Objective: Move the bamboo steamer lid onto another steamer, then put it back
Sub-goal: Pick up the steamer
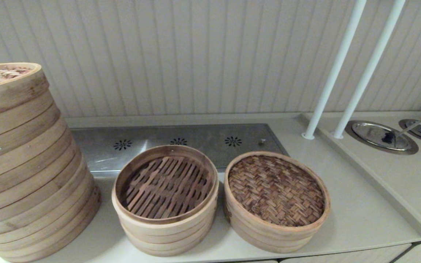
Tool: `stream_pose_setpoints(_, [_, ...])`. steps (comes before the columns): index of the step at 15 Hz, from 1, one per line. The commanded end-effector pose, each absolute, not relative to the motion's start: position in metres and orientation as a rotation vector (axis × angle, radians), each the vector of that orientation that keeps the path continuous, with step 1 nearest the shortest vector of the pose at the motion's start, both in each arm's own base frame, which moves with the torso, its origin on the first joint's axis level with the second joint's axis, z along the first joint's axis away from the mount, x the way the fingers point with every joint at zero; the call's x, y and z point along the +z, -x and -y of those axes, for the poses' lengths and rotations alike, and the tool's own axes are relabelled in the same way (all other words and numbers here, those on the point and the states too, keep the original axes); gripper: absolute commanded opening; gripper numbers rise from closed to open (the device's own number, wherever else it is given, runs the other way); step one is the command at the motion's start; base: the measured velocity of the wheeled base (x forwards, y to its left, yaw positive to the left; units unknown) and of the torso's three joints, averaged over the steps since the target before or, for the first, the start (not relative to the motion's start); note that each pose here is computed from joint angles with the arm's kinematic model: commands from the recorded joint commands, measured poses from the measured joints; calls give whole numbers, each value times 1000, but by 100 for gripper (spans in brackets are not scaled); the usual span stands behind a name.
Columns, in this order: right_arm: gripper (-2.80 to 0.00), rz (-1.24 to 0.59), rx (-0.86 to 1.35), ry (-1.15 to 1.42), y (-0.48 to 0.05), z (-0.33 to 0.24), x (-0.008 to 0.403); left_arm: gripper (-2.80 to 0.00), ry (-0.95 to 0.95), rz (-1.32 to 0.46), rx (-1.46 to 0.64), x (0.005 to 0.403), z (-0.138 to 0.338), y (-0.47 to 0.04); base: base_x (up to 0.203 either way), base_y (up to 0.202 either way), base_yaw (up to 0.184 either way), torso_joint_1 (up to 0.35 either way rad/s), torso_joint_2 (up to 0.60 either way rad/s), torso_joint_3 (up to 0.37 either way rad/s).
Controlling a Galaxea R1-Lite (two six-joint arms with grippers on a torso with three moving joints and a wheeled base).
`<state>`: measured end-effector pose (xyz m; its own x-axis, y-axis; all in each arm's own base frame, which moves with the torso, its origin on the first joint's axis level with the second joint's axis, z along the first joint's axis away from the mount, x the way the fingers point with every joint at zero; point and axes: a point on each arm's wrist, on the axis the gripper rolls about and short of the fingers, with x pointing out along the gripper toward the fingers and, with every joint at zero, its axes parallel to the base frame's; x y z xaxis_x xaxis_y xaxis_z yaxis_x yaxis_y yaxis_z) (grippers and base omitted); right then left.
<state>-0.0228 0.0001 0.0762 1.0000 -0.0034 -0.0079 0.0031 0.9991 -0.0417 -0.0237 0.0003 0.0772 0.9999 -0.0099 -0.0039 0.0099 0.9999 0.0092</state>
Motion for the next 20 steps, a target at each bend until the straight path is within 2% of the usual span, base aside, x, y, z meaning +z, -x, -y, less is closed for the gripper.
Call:
stream_pose_setpoints(1, [-280, -8, -4, 38, 23, 0, 77, -280, -9, -6, -9, 77, 0, 24, 0, 0, 0, 0, 0, 0])
stream_pose_setpoints(5, [-280, 33, -9, 38, 35, 0, 121, -280, -10, -5, -9, 77, 0, 24, 0, 0, 0, 0, 0, 0])
stream_pose_setpoints(9, [-280, -123, 6, 23, 0, 0, 191, -280, -9, -6, -9, 77, 0, 24, 0, 0, 0, 0, 0, 0])
stream_pose_setpoints(13, [-280, -294, 53, -24, -92, -4, 257, -280, -11, -6, -9, 77, 0, 24, 0, 0, 0, 0, 0, 0])
stream_pose_setpoints(17, [-280, -447, 101, -50, -208, -20, 274, -280, -10, -5, -9, 77, 0, 24, 0, 0, 0, 0, 0, 0])
stream_pose_setpoints(20, [-280, -498, 179, -32, -259, -50, 278, -280, -10, -6, -9, 77, 0, 24, 0, 0, 0, 0, 0, 0])
